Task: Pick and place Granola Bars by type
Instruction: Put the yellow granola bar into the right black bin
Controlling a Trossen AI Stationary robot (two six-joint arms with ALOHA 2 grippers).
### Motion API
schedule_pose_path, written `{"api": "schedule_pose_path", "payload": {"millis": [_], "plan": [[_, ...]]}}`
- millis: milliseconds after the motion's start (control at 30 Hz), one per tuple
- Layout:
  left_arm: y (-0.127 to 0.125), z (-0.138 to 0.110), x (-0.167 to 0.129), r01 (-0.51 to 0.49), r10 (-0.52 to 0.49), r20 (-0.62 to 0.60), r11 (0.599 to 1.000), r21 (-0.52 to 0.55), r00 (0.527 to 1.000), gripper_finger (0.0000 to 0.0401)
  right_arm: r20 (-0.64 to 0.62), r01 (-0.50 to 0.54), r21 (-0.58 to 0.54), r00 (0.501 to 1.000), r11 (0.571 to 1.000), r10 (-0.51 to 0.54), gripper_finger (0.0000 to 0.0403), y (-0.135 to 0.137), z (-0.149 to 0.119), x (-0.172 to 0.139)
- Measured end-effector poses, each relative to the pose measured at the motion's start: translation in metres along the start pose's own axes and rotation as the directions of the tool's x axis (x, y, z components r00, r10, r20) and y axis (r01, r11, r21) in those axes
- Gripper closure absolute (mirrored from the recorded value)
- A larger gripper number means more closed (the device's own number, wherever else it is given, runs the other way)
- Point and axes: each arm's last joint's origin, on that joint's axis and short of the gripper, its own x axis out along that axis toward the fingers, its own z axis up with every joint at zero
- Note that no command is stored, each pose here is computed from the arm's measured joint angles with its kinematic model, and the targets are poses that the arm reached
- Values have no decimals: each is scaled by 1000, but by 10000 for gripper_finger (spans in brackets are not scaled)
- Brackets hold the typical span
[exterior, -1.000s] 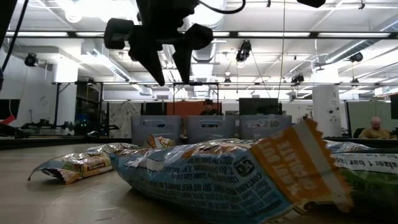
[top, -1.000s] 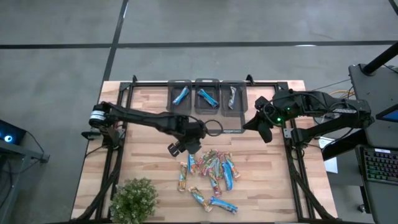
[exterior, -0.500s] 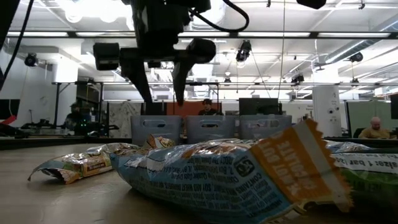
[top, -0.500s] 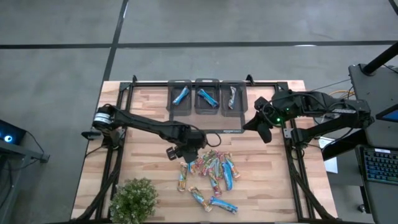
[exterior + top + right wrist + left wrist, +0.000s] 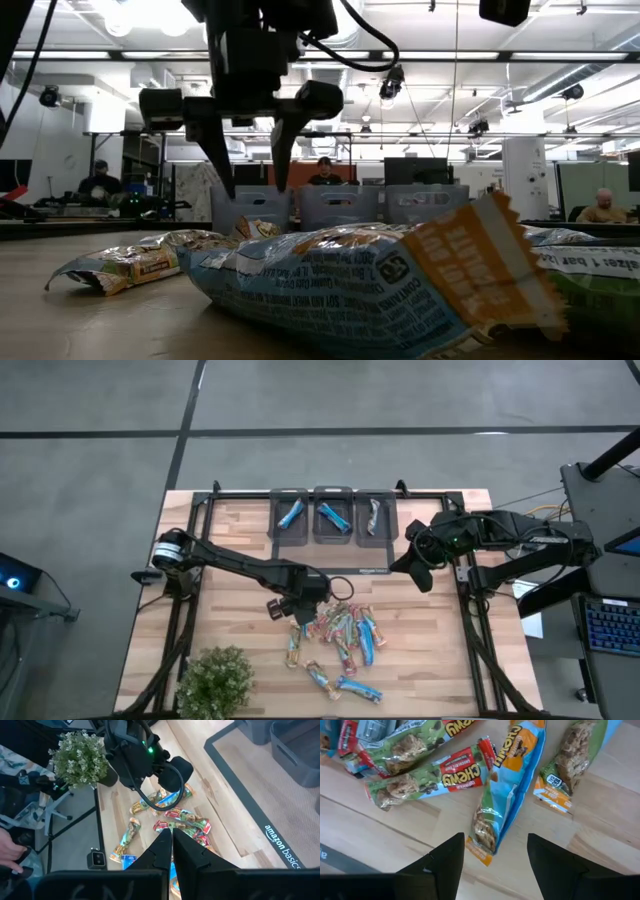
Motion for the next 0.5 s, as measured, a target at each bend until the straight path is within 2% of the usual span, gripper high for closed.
{"api": "schedule_pose_path", "payload": {"millis": [300,500], "plan": [[-2,-1,14,-60,60,35,998,2,998,201,3,-2,0,1000,1000,2,394,0,0,0],[-7,-5,22,-41,41,24,999,3,999,201,4,-3,0,1000,1000,3,394,0,0,0]]}}
